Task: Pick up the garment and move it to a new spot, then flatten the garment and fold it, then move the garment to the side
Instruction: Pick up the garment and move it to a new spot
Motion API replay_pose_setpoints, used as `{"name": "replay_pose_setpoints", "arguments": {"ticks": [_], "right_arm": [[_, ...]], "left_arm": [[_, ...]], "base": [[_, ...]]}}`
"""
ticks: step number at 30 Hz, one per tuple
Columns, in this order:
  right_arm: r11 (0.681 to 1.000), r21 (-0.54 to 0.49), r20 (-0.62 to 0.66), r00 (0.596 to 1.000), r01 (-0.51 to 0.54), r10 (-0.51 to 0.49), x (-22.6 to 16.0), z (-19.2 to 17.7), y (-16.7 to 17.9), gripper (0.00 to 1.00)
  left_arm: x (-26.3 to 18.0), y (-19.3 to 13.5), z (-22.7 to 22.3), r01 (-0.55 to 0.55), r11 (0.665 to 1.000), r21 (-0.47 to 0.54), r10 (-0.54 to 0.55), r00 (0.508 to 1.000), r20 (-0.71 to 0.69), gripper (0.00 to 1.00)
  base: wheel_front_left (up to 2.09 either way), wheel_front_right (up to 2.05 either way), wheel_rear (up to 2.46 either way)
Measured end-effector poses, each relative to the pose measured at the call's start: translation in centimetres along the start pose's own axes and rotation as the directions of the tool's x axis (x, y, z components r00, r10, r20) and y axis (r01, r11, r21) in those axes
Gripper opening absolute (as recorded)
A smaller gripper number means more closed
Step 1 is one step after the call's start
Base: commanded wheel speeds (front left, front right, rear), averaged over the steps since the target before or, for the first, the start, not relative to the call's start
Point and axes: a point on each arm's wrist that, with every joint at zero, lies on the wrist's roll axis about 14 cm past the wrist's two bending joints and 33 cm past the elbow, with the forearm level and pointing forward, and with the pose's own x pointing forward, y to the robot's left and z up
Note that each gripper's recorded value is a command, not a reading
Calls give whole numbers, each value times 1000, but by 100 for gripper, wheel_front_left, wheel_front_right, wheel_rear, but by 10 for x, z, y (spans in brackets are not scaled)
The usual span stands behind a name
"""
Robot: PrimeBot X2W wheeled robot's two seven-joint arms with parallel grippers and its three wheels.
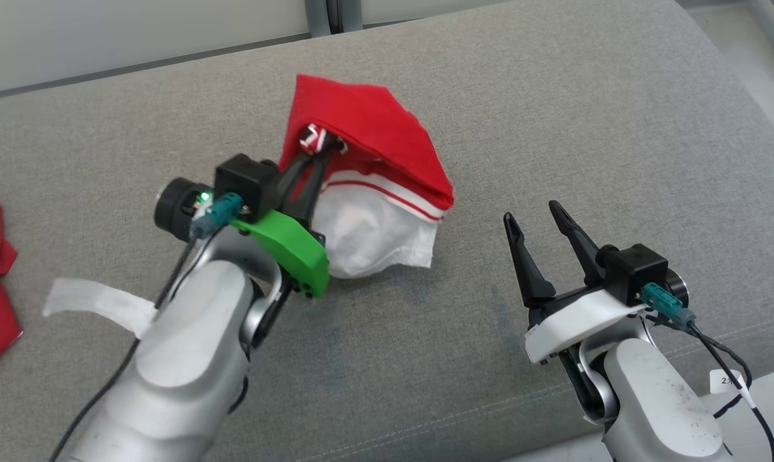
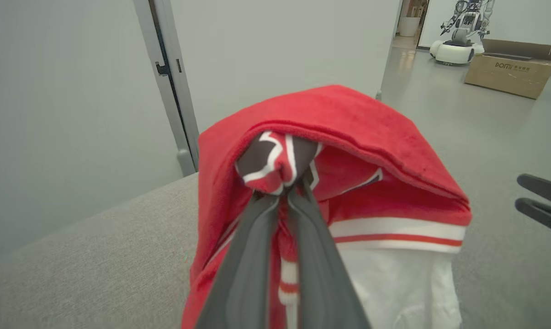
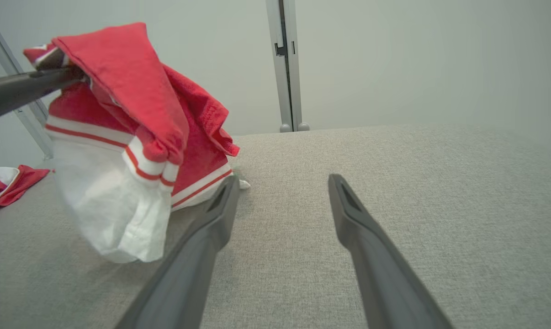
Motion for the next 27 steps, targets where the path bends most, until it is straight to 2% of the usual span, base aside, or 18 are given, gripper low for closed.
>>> {"name": "replay_pose_setpoints", "arguments": {"ticks": [8, 15, 16, 17, 18, 27], "right_arm": [[1000, -2, -3, 1000, 6, -6, 0, -1, -2, 100], [1000, -2, -6, 1000, 5, -5, 0, -2, -2, 100], [1000, -3, -6, 1000, 4, -4, 1, -2, -2, 100], [1000, -3, -6, 1000, 4, -4, 1, -2, -2, 100], [1000, -3, -6, 1000, 3, -3, 1, -2, -2, 100], [1000, 1, -3, 1000, -20, 20, 4, -2, 6, 100]], "left_arm": [[-10, -29, -62, 32, 997, -69, -42, 989, -143, 0], [-27, -48, -111, 49, 993, -110, -78, 957, -280, 0], [-29, -49, -115, 50, 992, -113, -81, 954, -289, 11], [-30, -51, -117, 48, 992, -117, -81, 953, -293, 49], [-31, -52, -119, 50, 992, -117, -82, 953, -291, 100], [-27, -46, -94, 18, 995, -100, -39, 978, -203, 100]], "base": [[0, 0, 0], [0, 0, 0], [0, 0, 0], [0, 0, 0], [0, 0, 0], [0, 0, 0]]}}
